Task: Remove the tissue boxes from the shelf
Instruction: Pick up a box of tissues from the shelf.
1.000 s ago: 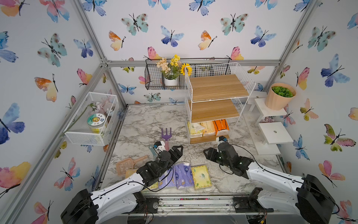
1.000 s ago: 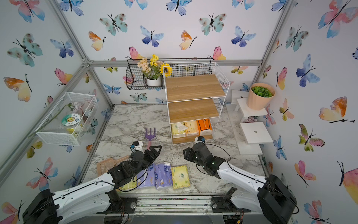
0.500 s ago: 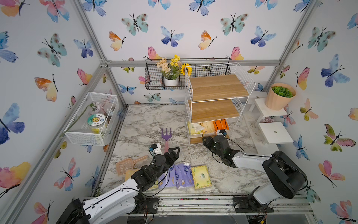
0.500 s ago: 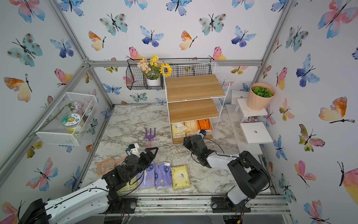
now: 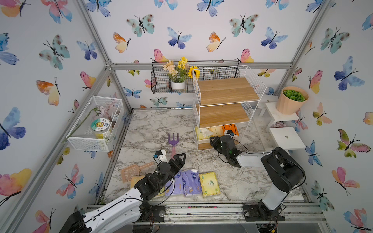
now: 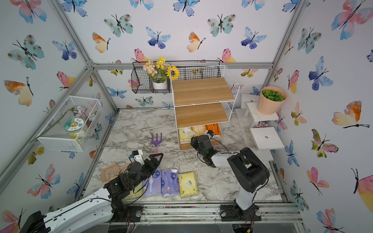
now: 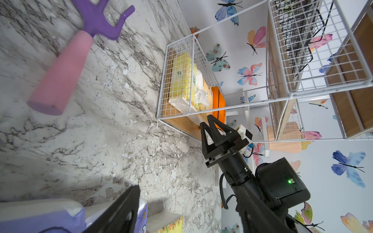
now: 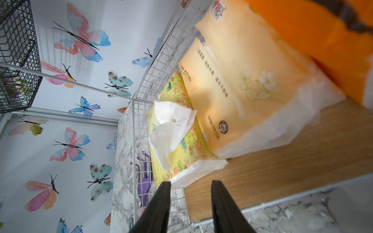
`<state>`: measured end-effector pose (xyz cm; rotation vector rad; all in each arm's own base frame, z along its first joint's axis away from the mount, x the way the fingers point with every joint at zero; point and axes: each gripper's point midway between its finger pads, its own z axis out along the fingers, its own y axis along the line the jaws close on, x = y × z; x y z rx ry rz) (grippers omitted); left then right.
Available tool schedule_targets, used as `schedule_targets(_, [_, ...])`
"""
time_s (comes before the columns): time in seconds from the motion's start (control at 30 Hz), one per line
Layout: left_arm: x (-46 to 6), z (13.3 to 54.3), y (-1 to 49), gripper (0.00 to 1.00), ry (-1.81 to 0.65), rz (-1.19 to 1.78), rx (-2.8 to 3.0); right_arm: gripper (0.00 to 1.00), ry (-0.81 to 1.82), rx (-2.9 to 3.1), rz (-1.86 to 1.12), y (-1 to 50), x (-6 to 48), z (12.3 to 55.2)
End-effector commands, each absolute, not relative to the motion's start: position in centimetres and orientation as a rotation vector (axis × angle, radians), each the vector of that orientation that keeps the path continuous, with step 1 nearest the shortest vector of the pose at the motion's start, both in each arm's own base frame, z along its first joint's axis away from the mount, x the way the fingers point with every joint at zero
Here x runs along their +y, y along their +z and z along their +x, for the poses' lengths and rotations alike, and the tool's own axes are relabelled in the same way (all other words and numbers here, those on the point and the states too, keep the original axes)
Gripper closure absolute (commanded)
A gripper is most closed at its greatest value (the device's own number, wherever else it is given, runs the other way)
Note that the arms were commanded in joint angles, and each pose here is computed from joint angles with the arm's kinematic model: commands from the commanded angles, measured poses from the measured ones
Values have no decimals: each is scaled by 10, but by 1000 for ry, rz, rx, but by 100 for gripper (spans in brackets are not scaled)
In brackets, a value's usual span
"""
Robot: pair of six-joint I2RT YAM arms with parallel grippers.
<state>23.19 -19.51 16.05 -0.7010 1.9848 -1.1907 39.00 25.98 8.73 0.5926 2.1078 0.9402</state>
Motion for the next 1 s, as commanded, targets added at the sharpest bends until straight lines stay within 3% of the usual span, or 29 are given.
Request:
schedule_targets(0.0, [-191, 234, 162, 20, -1174, -709, 1972, 63, 964, 2109, 561, 89, 268, 398])
schedule_targets(0.43, [-192, 235, 162, 20, -1170, -710, 1977, 70, 951, 2162, 535, 75, 277, 410])
schedule_targets(0.63, [-193, 237, 163, 20, -1167, -709, 1979, 60, 896, 2171, 583, 72, 266, 410])
schedule_targets(0.97, [-195, 238, 165, 21, -1162, -701, 1984, 63, 862, 2185, 589, 67, 267, 423])
